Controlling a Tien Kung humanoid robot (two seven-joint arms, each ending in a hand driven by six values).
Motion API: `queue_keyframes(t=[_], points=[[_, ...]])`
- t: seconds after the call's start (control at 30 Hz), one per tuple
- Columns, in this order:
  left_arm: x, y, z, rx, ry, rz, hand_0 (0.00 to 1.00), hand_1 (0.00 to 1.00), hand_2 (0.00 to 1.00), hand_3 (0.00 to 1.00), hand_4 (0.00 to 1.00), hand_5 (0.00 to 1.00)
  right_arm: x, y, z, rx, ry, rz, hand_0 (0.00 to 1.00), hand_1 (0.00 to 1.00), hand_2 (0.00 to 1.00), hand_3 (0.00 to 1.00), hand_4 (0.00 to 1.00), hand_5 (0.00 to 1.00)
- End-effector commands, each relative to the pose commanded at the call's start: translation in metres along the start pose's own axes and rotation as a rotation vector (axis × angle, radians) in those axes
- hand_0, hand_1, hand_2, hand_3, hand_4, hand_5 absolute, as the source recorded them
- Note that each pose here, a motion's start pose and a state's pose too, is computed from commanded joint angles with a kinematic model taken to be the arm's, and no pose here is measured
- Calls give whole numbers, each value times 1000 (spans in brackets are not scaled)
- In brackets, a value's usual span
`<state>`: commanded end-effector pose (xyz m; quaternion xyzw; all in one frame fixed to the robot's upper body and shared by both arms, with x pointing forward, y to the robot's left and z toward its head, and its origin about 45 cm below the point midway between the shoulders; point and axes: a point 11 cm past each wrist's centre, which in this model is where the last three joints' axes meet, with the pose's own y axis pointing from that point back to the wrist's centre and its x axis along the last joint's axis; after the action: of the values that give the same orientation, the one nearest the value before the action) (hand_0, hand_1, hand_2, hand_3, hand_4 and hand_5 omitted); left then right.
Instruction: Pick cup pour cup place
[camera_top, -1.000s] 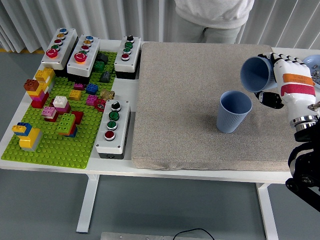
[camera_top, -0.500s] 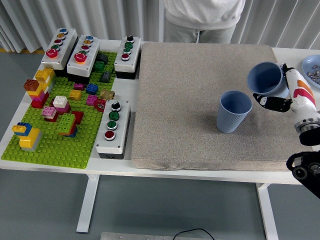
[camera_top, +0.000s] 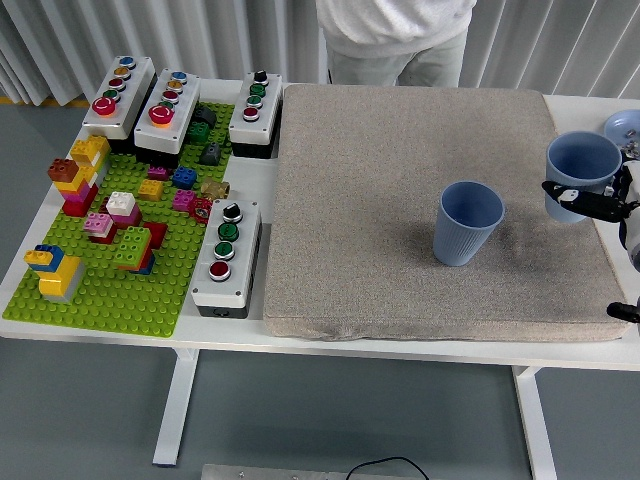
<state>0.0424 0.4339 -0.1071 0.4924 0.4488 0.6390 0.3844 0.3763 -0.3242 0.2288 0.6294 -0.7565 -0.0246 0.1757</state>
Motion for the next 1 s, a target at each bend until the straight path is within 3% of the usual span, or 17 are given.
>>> queue_keyframes(t=[0.13, 0.4, 1.0], points=[[-1, 0, 0, 0, -1, -1, 711, 731, 798, 650, 512, 936, 2, 1, 16, -55, -91, -5, 726, 666, 554, 620, 654, 2], [-3, 0, -2, 4, -3, -5, 711, 732, 797, 649, 512, 937, -8, 9, 39, -83, -117, -8, 730, 668, 555, 619, 652, 2], [-4, 0, -6, 10, -9, -8, 711, 732, 797, 648, 510, 938, -17, 8, 41, -66, -100, -31, 728, 671, 553, 618, 650, 2]])
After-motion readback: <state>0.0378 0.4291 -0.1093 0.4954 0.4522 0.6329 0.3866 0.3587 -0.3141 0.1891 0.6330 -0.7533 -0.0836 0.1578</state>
